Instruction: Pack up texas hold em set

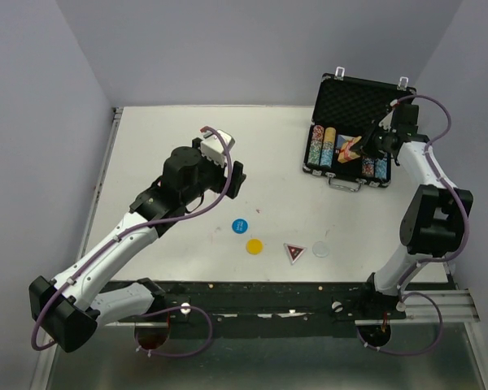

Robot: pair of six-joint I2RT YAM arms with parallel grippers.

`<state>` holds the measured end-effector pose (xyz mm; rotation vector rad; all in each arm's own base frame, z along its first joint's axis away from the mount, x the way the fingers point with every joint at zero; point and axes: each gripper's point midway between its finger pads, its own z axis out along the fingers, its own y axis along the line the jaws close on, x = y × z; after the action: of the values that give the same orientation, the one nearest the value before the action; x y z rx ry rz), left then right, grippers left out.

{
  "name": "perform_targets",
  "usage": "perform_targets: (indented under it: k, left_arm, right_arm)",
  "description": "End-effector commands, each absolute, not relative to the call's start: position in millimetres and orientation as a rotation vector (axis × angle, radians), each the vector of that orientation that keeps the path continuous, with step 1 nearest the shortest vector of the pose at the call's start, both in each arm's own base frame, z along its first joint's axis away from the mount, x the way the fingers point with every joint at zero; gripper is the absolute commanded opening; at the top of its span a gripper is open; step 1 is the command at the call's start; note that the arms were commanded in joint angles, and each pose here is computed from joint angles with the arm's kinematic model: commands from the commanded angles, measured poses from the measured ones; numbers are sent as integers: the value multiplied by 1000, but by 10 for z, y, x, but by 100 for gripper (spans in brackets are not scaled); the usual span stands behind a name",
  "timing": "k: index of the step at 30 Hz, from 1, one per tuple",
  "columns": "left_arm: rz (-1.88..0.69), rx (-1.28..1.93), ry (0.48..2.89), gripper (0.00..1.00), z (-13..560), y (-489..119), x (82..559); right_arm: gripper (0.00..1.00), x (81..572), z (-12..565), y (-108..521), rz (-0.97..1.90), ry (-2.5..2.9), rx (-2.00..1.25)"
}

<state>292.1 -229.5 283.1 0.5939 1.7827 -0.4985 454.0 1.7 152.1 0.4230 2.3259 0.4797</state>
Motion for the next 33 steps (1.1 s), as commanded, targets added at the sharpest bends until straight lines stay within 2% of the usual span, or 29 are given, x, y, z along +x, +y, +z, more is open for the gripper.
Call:
perform_targets:
  k: [1, 11, 33]
  left_arm:
    - [-418, 458, 1795, 99, 2941, -2109, 3039]
    - [-416, 433, 1797, 99, 2937, -2094, 3045]
    - [-408, 440, 1811, 99, 2891, -2102, 3062]
  right_arm:
    - [1, 4756, 1558, -93, 441, 2302, 381]
    - [1, 4732, 1215, -175, 410, 2404, 367]
    - [1, 4666, 834, -4, 628, 2530, 351]
